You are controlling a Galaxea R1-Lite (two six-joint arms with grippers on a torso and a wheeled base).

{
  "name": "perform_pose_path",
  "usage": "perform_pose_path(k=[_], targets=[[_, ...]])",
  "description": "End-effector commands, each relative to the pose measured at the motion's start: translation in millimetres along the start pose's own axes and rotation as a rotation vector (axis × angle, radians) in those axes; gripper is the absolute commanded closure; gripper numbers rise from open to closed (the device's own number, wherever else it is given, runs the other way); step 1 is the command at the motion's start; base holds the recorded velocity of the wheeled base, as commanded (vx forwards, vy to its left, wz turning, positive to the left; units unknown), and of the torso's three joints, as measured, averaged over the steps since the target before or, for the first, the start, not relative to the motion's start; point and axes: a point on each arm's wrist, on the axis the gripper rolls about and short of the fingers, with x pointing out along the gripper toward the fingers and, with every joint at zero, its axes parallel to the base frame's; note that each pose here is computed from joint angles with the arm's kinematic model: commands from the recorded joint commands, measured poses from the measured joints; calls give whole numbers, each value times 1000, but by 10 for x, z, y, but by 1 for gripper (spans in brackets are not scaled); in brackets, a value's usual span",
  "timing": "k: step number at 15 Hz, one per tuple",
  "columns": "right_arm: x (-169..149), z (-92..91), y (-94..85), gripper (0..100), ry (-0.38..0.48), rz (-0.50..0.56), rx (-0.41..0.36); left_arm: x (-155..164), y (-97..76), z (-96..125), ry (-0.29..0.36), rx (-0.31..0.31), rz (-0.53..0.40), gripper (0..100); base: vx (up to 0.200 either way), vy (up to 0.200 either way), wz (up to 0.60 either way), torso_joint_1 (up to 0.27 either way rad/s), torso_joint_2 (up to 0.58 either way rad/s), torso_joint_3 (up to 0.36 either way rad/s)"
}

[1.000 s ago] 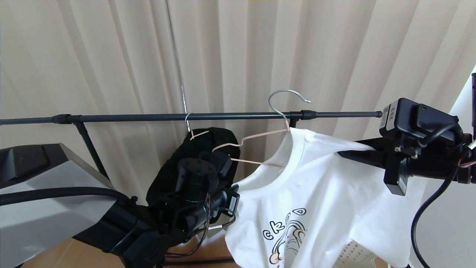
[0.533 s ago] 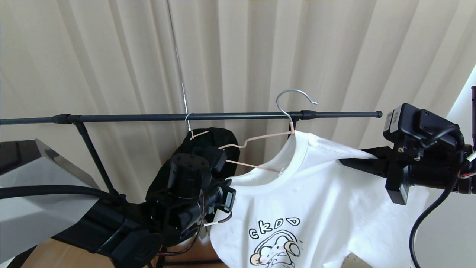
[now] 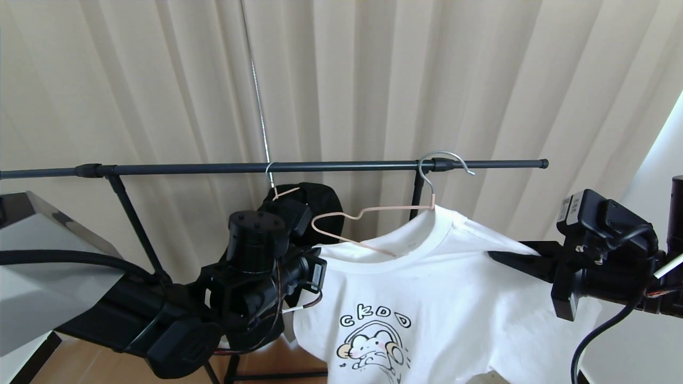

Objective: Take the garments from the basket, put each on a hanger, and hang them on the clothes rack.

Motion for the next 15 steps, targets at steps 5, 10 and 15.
perform_pose_path(k=[5,10,15], targets=[[-44,-20,24,100,0,-5,0,75,192,11,-1,-21,52,100,0,0,0,0,0,0],[-138,-13,66,100,-12,-12,-7,155,340,38,-10,-36,94,100,0,0,0,0,0,0],[-120,-32,68,100,-3,-8,-3,95,332,120,-39,-39,89,100,0,0,0,0,0,0]])
